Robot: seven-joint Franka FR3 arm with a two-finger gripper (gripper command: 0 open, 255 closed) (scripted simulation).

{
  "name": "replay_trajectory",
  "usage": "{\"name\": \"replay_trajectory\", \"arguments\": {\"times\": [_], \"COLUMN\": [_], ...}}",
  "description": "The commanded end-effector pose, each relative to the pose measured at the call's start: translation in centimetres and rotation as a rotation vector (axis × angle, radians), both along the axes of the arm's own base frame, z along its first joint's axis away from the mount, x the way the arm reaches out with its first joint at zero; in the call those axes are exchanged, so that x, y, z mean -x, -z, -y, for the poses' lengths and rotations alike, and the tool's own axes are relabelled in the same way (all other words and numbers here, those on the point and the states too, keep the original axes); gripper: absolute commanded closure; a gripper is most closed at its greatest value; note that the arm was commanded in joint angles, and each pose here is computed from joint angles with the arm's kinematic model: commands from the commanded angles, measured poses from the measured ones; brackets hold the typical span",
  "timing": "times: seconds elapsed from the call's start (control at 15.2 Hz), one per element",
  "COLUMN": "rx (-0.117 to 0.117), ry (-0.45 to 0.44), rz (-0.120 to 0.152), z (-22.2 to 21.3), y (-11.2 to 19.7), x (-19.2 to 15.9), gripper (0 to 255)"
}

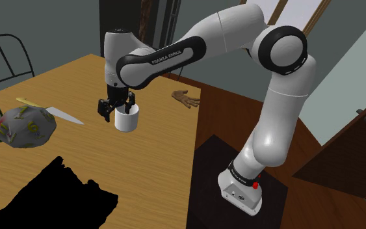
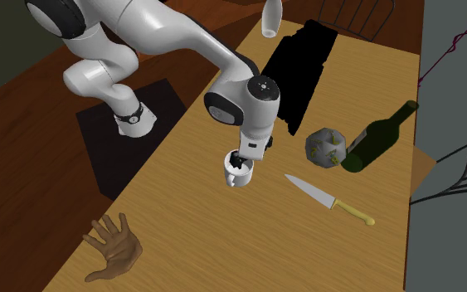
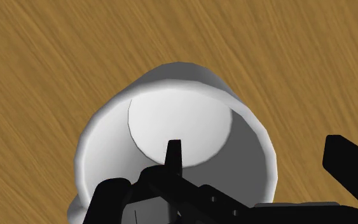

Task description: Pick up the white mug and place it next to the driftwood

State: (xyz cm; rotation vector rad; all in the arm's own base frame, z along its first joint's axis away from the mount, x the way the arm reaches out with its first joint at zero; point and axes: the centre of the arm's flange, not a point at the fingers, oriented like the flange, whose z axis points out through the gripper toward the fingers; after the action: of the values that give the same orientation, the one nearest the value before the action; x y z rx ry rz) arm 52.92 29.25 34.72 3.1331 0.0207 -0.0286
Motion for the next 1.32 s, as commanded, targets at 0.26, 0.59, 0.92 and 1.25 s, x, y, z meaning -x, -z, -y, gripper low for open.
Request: {"name": "replay_trajectory", "arguments": {"times": [0.26, 0.59, 0.92, 1.25], "rx": [0.0, 0.0, 0.0, 0.0], "ry": [0.0, 0.0, 0.0, 0.0], "rz": [0.0, 0.0, 0.0, 0.0], "z": [0.0, 0.0, 0.0, 0.0], "y": [0.0, 0.0, -1.1, -3.7], "x": [0.0, 0.0, 0.0, 0.0], "gripper": [255, 255, 255, 255]}}
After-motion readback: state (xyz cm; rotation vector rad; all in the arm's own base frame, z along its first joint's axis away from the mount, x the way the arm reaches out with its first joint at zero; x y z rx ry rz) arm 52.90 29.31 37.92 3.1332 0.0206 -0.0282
